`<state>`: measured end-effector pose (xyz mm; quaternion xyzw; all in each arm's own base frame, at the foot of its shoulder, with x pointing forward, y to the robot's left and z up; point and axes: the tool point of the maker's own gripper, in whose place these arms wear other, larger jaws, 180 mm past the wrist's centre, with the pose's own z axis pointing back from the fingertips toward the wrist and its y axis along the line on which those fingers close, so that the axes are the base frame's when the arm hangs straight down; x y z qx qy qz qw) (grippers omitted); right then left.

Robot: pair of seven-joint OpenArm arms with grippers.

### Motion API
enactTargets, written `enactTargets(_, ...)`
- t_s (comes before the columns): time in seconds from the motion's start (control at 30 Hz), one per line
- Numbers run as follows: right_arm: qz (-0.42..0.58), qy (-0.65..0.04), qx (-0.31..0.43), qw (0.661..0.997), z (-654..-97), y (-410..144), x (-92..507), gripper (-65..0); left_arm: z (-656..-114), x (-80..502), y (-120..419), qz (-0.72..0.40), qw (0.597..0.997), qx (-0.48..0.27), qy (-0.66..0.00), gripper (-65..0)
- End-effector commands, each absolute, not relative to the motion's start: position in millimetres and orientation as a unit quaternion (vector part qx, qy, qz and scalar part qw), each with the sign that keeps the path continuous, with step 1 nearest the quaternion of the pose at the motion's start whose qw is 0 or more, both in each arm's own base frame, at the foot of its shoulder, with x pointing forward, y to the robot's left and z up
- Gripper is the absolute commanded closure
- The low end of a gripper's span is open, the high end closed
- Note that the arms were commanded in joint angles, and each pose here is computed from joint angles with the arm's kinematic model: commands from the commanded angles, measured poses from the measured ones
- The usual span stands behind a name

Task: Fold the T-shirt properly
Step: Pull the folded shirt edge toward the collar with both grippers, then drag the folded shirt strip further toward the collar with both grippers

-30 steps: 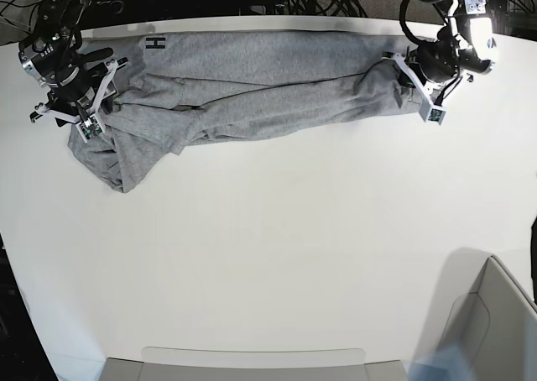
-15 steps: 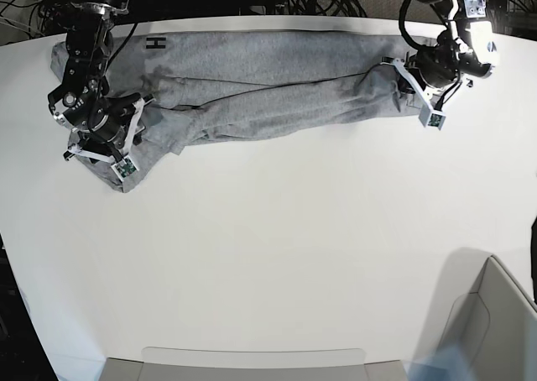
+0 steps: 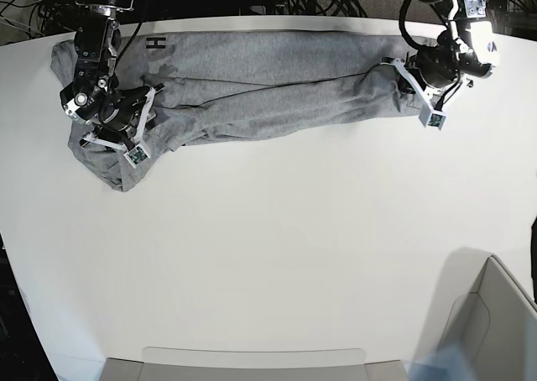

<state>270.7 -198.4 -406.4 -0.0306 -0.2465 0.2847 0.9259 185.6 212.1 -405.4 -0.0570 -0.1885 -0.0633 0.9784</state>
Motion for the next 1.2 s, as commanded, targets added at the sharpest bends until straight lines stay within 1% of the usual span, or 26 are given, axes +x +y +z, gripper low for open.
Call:
enactTargets(0.0, 0.295, -0.253, -0.038, 0.92, -400.2, -200.2, 275.9, -17.0, -399.0, 191.0, 214.5, -0.067, 0.976, -0.053, -0.2, 0.0)
enactTargets(0.13, 0.297, -0.255, -0.039, 0.919, -399.0, -199.2, 276.6, 0.0, -399.0, 191.0, 214.6, -0.066, 0.976, -0.053, -0.2, 0.0)
enactTargets(0.33, 0.301, -0.271, -0.05, 0.913, -386.5, -198.7, 277.2, 0.0, -400.4, 190.5, 210.1, -0.059, 0.976, -0.06, -0.202, 0.0)
enactTargets(0.47, 0.309, -0.296, -0.068, 0.901, -364.7, -195.2, 276.5, 0.0, -400.9, 190.3, 208.2, -0.06, 0.976, -0.061, -0.201, 0.0)
enactTargets(0.6, 0.313, -0.288, -0.101, 0.899, -347.8, -202.8, 271.1, 0.0, -400.9, 190.3, 208.2, -0.06, 0.976, -0.061, -0.201, 0.0)
enactTargets(0.73, 0.317, -0.286, -0.107, 0.898, -344.4, -202.4, 261.7, 0.0, -400.9, 190.3, 208.2, -0.06, 0.976, -0.061, -0.201, 0.0)
enactTargets(0.93, 0.319, -0.27, -0.101, 0.903, -353.6, -202.2, 248.0, 0.0, -400.8, 190.4, 208.7, -0.059, 0.976, -0.061, -0.201, 0.0)
enactTargets(1.17, 0.32, -0.266, -0.101, 0.904, -355.0, -202.2, 244.5, -0.7, -400.9, 190.3, 208.3, -0.059, 0.976, -0.061, -0.201, 0.0)
